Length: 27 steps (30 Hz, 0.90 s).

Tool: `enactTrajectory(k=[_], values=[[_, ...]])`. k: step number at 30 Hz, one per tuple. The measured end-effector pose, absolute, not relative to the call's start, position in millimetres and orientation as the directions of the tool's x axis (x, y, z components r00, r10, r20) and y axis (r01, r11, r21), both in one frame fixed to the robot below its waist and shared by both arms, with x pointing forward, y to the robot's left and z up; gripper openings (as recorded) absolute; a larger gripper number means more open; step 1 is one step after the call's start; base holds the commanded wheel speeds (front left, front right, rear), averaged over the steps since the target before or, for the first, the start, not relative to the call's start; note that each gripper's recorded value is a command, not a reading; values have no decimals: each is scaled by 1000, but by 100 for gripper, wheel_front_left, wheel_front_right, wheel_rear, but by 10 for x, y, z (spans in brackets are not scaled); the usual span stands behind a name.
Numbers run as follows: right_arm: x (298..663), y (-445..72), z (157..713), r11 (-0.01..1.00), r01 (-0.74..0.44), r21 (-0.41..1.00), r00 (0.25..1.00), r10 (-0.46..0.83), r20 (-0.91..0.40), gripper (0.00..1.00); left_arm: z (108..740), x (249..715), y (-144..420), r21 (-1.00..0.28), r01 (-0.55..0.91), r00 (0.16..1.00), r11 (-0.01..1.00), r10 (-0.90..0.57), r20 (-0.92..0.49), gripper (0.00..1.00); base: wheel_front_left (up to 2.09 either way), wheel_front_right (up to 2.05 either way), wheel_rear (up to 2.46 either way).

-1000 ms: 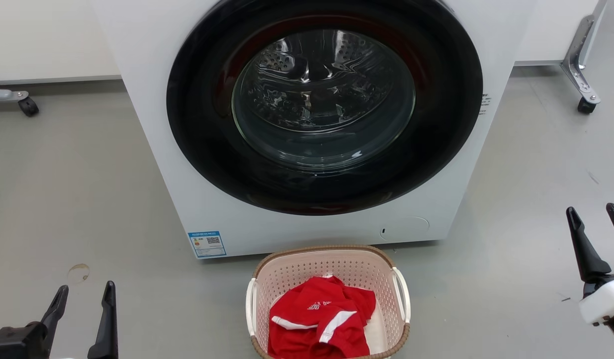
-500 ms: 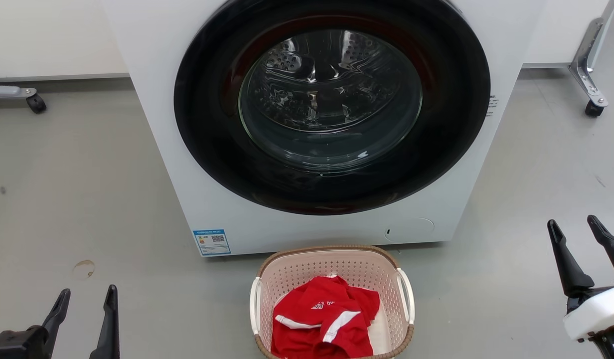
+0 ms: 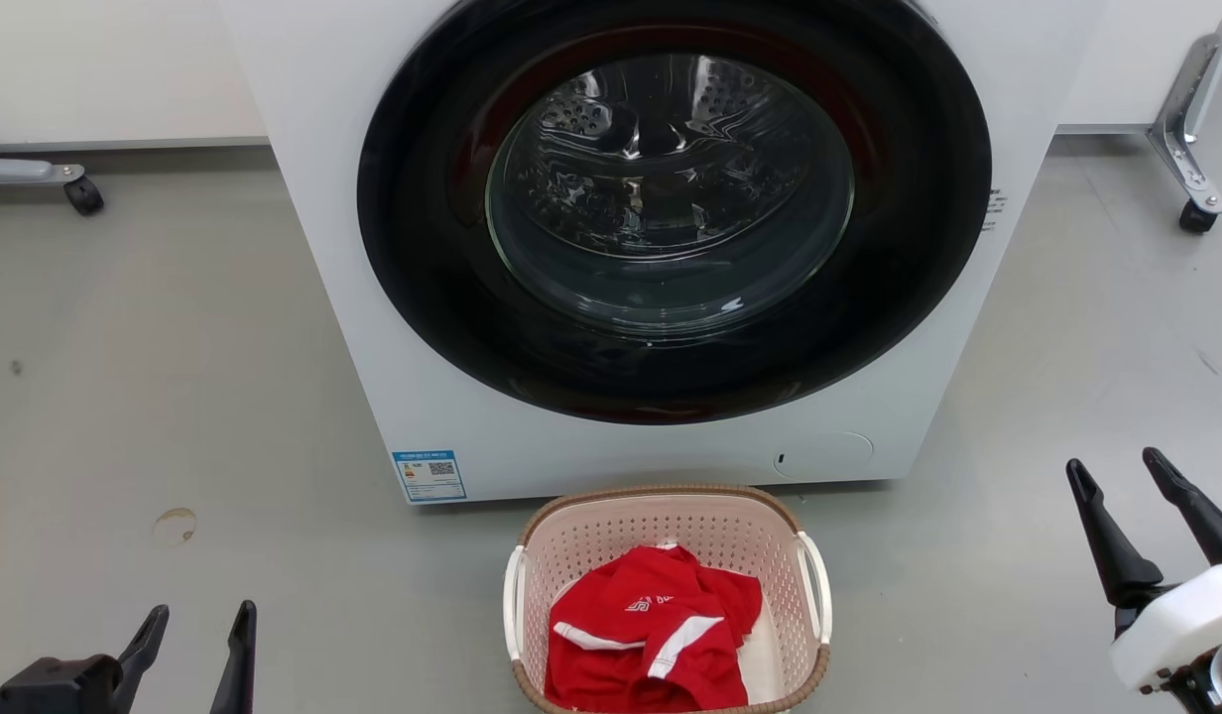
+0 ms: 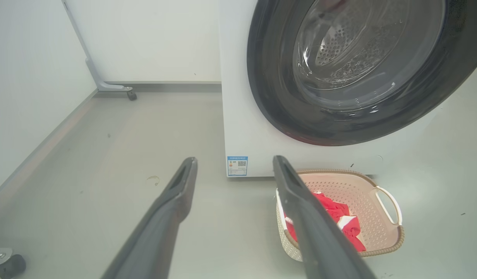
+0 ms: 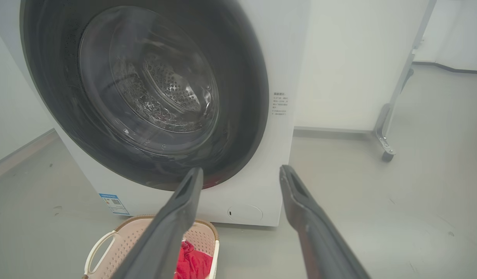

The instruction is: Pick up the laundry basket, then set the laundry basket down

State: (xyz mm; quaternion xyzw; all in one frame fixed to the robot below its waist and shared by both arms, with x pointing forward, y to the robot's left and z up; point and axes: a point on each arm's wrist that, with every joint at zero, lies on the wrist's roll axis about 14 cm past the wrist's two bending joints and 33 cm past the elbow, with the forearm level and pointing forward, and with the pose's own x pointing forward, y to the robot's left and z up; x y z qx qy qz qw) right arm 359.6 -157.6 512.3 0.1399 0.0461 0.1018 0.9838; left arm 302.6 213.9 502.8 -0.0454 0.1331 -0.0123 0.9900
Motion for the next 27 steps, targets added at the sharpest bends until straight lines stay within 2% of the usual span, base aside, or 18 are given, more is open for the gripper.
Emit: enactTrajectory(k=[5, 27], values=[[3585, -1555, 5043, 938, -197, 284, 967, 233, -98, 100, 5020, 3070, 2152, -113, 21, 963, 993, -50, -266, 100, 0, 0, 0], [3612, -1462, 5136, 929, -243, 279, 959, 274, -78, 100, 5236, 3157, 2314, -98, -1, 978, 995, -20, -208, 100, 0, 0, 0]])
